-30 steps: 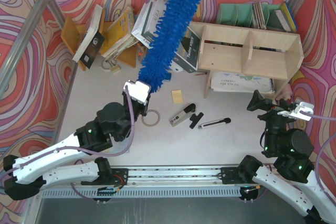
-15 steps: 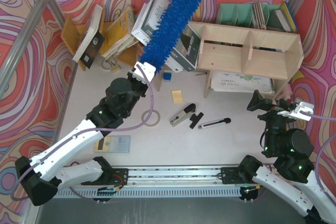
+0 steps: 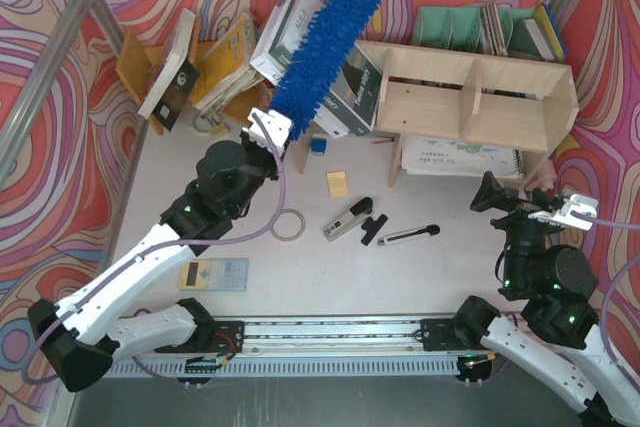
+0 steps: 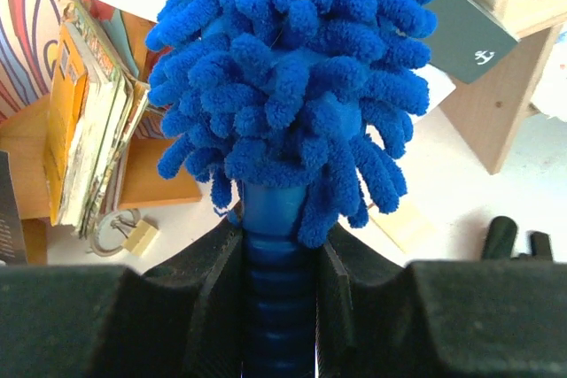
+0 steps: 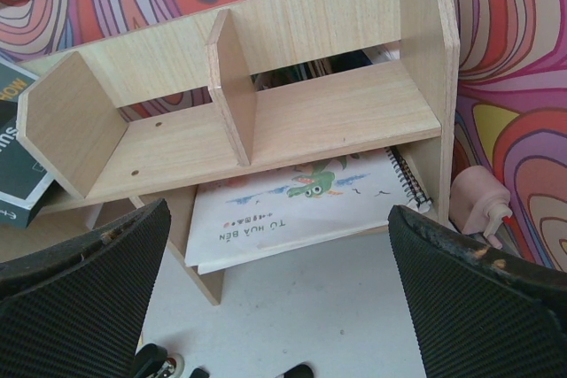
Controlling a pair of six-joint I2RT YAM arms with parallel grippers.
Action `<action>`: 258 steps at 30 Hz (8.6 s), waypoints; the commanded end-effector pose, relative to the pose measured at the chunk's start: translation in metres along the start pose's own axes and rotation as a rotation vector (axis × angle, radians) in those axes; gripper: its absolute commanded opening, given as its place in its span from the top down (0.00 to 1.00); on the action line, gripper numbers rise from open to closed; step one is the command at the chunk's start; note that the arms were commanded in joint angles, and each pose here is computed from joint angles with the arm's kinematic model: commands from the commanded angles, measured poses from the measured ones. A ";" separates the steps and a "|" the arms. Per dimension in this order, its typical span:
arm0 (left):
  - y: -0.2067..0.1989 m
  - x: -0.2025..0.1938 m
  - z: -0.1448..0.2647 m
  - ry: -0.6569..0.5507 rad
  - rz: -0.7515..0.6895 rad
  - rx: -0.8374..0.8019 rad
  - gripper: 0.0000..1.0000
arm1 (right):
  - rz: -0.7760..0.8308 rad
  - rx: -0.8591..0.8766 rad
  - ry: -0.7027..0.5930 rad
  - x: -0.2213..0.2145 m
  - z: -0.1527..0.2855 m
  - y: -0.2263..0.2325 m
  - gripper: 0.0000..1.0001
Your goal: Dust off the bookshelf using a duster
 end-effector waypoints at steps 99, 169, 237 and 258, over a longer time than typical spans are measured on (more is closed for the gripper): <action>-0.219 -0.056 0.096 0.401 0.156 0.003 1.00 | -0.084 -0.013 -0.032 0.016 0.004 -0.011 0.01; -0.307 -0.079 0.053 0.573 0.010 -0.322 1.00 | 0.045 -0.040 -0.161 0.068 -0.028 0.020 0.01; -0.302 -0.074 0.057 0.487 0.078 -0.372 1.00 | -0.052 -0.105 -0.210 0.070 -0.015 -0.009 0.01; -0.285 -0.053 0.061 0.399 0.186 -0.238 1.00 | -0.045 -0.099 -0.206 0.069 -0.017 -0.005 0.01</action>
Point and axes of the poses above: each gripper's point midway between its finger pads, its own z axis back along the fingers, its own y axis along the line the jaws close on, x = y × z, the point moved 3 cm from there along z, back along the fingers, and after that the axes turned 13 degrees about z, right-handed, at the moved point
